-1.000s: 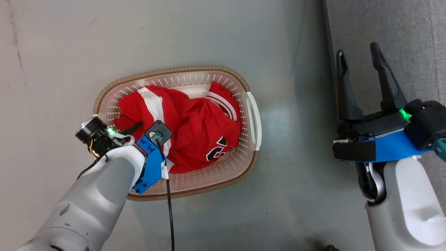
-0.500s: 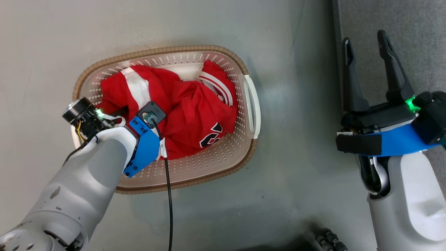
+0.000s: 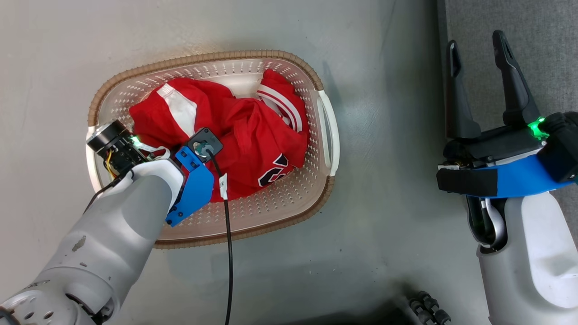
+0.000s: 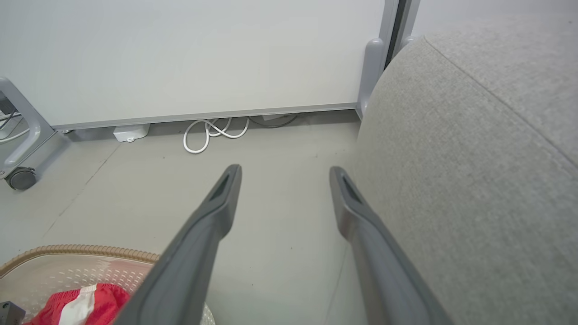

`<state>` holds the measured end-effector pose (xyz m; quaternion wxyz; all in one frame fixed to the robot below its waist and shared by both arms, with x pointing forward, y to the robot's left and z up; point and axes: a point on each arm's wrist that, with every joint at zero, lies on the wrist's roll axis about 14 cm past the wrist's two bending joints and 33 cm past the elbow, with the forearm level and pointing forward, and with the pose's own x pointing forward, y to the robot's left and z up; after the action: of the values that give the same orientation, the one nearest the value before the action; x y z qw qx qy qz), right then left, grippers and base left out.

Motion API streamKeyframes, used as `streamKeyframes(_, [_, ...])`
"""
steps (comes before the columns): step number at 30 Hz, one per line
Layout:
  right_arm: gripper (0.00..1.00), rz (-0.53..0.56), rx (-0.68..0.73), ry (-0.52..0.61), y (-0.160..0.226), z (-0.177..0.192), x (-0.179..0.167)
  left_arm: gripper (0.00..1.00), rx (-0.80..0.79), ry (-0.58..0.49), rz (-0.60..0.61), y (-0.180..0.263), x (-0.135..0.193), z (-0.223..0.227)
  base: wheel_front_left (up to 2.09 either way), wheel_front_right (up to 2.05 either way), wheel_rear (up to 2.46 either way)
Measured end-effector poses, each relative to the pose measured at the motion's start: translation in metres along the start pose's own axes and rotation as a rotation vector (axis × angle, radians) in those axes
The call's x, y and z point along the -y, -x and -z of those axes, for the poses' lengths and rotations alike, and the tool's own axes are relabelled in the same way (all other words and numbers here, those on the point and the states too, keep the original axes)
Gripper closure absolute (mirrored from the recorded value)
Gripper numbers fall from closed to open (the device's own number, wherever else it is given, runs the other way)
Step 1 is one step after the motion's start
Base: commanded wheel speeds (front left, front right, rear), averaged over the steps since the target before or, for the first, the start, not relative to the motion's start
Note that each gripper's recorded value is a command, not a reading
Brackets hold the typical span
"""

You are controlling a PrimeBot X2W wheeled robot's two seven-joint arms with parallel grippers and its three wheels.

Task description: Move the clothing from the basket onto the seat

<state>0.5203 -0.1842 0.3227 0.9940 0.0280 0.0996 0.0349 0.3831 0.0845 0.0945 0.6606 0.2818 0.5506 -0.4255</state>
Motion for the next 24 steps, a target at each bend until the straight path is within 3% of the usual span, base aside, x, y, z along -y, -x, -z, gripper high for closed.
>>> streamKeyframes(11, [0.00,-0.004,0.026,0.004,0.001,-0.015,-0.004,1.00,0.159,0.044,0.003,0.020,0.010,-0.039,0.00,0.00,0.00])
streamKeyframes(24, [0.00,-0.038,0.097,0.008,0.010,-0.055,-0.021,1.00,0.447,0.135,-0.048,0.080,0.011,-0.093,0.00,0.00,0.00])
